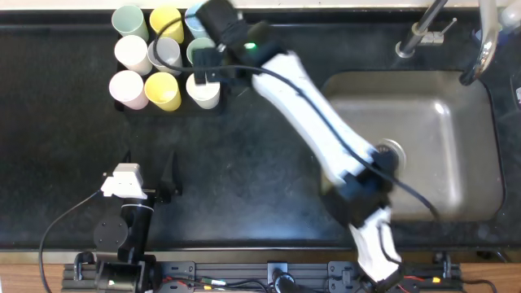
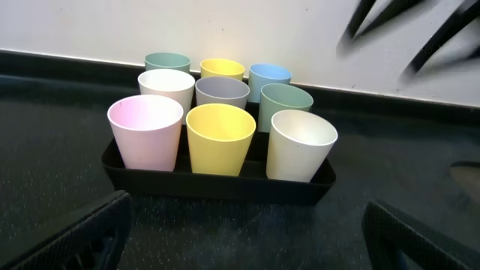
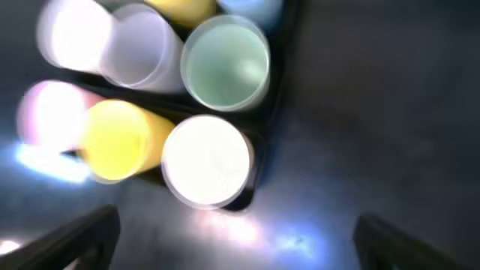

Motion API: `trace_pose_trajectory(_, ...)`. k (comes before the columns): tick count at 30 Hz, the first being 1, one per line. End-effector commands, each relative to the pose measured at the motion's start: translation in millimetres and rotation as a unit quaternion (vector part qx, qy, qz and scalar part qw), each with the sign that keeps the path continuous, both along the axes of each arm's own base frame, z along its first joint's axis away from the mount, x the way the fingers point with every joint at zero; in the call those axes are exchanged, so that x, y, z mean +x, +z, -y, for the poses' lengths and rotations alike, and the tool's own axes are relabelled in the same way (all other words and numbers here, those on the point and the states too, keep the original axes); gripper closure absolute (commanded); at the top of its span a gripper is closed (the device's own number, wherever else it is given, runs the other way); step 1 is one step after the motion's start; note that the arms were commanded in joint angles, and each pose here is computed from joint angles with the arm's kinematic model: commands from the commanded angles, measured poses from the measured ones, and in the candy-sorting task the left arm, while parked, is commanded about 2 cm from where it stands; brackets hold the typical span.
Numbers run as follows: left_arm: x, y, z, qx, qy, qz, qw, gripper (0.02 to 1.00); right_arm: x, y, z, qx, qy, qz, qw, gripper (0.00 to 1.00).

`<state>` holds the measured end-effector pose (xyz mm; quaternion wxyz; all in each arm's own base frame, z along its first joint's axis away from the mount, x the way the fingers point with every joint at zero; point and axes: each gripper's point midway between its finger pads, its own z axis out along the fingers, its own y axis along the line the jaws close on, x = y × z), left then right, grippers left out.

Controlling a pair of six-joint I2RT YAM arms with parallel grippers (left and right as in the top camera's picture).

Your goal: Store Cups

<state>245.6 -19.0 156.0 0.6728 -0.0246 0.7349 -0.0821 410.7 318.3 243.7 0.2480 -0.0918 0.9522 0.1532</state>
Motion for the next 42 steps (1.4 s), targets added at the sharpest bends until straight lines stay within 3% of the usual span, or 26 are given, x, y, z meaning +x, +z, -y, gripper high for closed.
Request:
trace_pose_trajectory(1, -1, 1, 5, 0.010, -0.013, 0.004, 1.000, 0.018, -16, 110, 75, -0.034, -0.006, 0.142, 0.989, 0.005)
trace_pose_trajectory(6, -1, 1, 5, 0.010, -0.013, 0.004, 1.000, 0.018, -44, 125, 163, -0.084, -0.043, 0.185, 0.978, 0.003)
trace_pose_trajectory(12, -1, 1, 5, 0.010, -0.013, 0.004, 1.000, 0.018, -99, 86, 235, -0.088, -0.101, 0.196, 0.971, 0.003)
trace_pose_trajectory(19, -1, 1, 5, 0.010, -0.013, 0.004, 1.000, 0.018, -148, 37, 277, -0.059, -0.154, 0.262, 0.951, 0.005)
trace_pose_trajectory(30, -1, 1, 5, 0.010, -0.013, 0.004, 1.000, 0.018, -164, -7, 308, 0.000, -0.223, 0.421, 0.879, 0.003)
trace_pose_trajectory(37, -1, 1, 5, 0.010, -0.013, 0.004, 1.000, 0.018, -168, -30, 320, 0.006, -0.237, 0.471, 0.850, 0.005)
trace_pose_trajectory(39, -1, 1, 5, 0.010, -0.013, 0.004, 1.000, 0.018, -169, -31, 317, 0.001, -0.220, 0.494, 0.841, 0.005)
trace_pose_trajectory(42, -1, 1, 5, 0.010, -0.013, 0.004, 1.000, 0.018, -168, -39, 302, -0.016, -0.161, 0.516, 0.841, 0.003)
